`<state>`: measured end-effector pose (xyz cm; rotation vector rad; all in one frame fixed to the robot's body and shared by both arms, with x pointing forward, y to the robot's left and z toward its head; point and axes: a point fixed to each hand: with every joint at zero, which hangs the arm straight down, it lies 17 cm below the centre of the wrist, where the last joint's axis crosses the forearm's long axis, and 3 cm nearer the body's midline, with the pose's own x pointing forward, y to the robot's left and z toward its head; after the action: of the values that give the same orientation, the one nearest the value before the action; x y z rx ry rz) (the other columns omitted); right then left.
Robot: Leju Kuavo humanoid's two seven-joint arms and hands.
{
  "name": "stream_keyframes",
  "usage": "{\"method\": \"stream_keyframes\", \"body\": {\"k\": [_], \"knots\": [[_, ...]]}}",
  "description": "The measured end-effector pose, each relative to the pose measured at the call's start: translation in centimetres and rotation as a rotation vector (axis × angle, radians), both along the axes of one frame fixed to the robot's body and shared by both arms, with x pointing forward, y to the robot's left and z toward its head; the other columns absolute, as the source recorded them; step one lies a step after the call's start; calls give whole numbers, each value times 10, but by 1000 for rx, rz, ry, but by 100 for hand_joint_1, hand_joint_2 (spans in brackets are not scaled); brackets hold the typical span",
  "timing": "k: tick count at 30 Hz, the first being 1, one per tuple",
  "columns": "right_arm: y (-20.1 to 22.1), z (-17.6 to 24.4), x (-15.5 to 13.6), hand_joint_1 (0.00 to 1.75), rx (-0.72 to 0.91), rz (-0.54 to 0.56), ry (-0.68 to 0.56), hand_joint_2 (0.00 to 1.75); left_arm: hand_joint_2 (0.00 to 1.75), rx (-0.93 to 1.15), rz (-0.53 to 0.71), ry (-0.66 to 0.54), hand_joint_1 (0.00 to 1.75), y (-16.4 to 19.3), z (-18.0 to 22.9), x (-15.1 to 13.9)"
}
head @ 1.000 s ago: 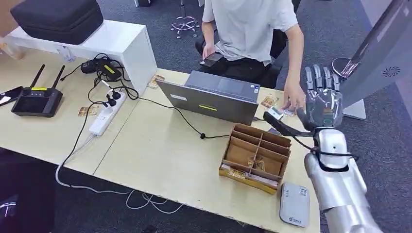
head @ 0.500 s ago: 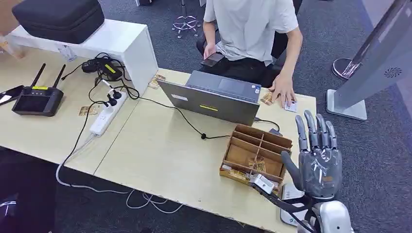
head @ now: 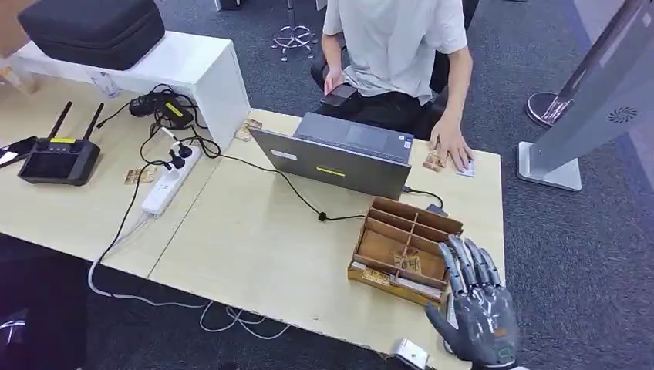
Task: Pass the card to the sensor for recognition and then transmit it.
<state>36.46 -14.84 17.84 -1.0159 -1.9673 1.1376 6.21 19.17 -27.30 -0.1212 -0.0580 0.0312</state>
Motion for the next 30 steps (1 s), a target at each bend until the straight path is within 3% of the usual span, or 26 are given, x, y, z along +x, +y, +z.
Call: {"method": "stream_keyframes", "body": {"k": [7, 15, 30], "knots": [[15, -44, 1, 0, -35, 36, 100, 175, 175, 1, -2, -1, 0, 1, 0, 0], [23, -60, 5, 0, -49, 53, 137, 175, 175, 5, -8, -5, 0, 2, 0, 1], [85, -86, 19, 0, -5, 129, 229, 175, 175, 27, -44, -8, 0, 11, -2, 2]]}}
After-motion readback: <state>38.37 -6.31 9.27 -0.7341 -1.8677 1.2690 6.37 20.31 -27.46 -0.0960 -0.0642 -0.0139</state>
